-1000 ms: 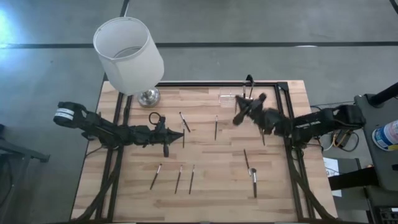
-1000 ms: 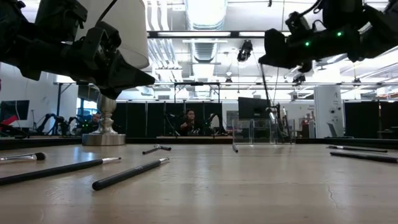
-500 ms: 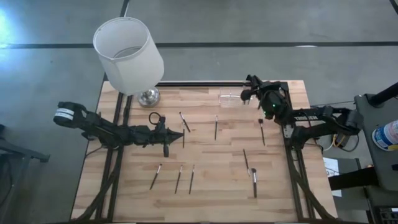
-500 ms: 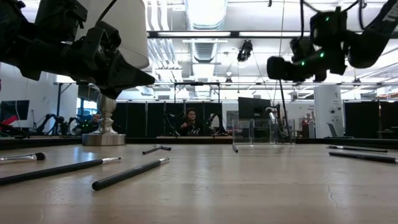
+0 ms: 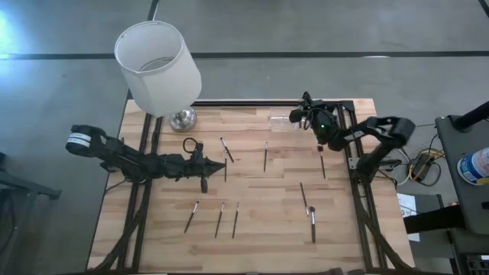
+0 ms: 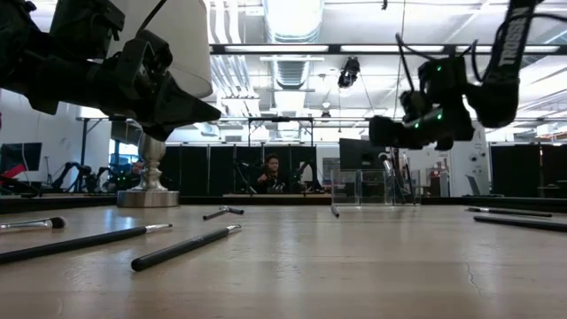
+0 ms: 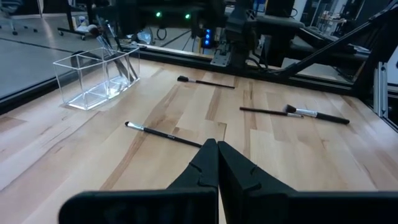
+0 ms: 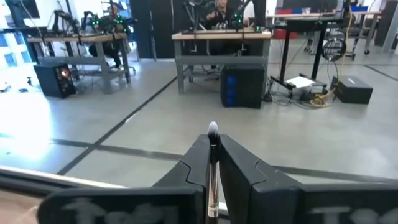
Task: Put items in baskets/containers
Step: Put the eyeshadow brush into the transparent organizer, then put the foundation brush into the transparent organizer
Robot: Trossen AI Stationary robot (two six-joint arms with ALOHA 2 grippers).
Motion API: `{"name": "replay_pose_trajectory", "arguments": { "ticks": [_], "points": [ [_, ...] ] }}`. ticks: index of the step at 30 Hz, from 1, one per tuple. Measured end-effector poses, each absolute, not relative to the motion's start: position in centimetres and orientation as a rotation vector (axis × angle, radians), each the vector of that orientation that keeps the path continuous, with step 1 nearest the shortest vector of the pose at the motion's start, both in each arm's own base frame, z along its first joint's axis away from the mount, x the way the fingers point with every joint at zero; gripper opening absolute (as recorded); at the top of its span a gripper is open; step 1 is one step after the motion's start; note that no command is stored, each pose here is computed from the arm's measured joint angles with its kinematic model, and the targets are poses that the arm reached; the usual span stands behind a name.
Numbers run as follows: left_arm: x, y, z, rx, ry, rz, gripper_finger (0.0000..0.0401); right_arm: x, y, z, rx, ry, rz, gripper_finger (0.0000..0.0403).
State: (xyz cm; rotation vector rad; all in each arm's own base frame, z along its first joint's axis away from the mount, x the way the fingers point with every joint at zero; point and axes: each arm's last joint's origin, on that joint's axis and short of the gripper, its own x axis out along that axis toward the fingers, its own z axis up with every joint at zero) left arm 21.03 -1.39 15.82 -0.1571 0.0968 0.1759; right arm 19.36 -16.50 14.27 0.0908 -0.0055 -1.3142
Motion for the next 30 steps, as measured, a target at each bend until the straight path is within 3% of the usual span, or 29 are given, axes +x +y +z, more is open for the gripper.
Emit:
{"name": "replay_pose_trajectory", "arguments": {
  "ticks": [8,15,21,24,30],
  "points": [
    [21.0,-1.4,15.8,-0.157,0.098,0.171,0.0000,19.9,-16.6,13.7,0.076,0.042,-1.360,0.0044],
    [21.2,-1.4,16.0,-0.169,0.093,0.170,0.0000,19.3,-16.0,15.4,0.120,0.105,-1.359,0.0097],
    [21.7,-1.6,15.8,-0.146,0.181,0.162,0.0000,18.4,-14.9,17.5,0.164,0.281,-1.313,0.0126],
    [22.5,-2.3,15.8,-0.093,0.304,0.145,0.0000,18.0,-13.4,18.6,0.162,0.321,-1.262,0.0107],
    [23.7,-6.4,17.9,0.039,0.580,0.159,0.0000,17.5,-9.0,19.4,0.096,0.272,-1.112,0.0024]
  ]
}}
